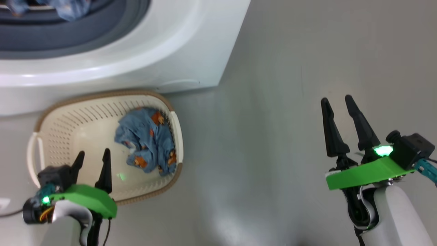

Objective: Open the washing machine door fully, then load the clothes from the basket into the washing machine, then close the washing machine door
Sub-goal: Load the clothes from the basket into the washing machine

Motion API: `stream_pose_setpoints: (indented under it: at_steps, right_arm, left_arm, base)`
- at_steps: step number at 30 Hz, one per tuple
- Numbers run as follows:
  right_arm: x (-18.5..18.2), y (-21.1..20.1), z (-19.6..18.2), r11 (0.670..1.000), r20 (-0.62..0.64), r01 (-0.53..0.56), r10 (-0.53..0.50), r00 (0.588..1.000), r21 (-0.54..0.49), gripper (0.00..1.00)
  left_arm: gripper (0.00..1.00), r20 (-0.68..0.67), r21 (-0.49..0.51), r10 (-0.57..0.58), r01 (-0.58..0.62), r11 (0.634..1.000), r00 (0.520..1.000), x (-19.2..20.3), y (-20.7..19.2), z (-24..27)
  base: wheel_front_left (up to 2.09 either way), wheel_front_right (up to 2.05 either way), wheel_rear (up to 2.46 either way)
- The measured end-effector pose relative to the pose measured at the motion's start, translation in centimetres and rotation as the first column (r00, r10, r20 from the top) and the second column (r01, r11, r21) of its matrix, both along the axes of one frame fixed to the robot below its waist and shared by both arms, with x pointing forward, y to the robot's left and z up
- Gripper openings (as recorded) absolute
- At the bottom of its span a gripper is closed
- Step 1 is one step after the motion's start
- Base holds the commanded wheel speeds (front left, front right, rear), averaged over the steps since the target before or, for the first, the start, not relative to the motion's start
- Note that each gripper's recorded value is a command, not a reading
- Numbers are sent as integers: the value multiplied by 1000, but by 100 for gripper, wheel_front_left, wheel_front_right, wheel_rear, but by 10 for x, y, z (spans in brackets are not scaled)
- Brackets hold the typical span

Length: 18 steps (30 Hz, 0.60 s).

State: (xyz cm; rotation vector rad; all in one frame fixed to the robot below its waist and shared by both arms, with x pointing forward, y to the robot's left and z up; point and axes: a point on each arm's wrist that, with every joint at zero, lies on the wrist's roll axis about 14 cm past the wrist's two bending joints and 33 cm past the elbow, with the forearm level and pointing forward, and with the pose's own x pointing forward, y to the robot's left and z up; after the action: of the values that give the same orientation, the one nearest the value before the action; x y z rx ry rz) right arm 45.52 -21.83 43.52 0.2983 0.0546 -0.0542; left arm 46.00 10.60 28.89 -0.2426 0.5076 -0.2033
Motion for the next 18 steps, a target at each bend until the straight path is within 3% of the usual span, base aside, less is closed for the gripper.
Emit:
stream_pose_setpoints:
  at_steps: [18]
  right_arm:
    - [32, 7, -55, 1000, -88, -16, 16, 996, 0, 100]
  left_arm:
    - [100, -262, -47, -190, 184, 982, 946, 11, -55, -105]
  base:
    - [0, 0, 0]
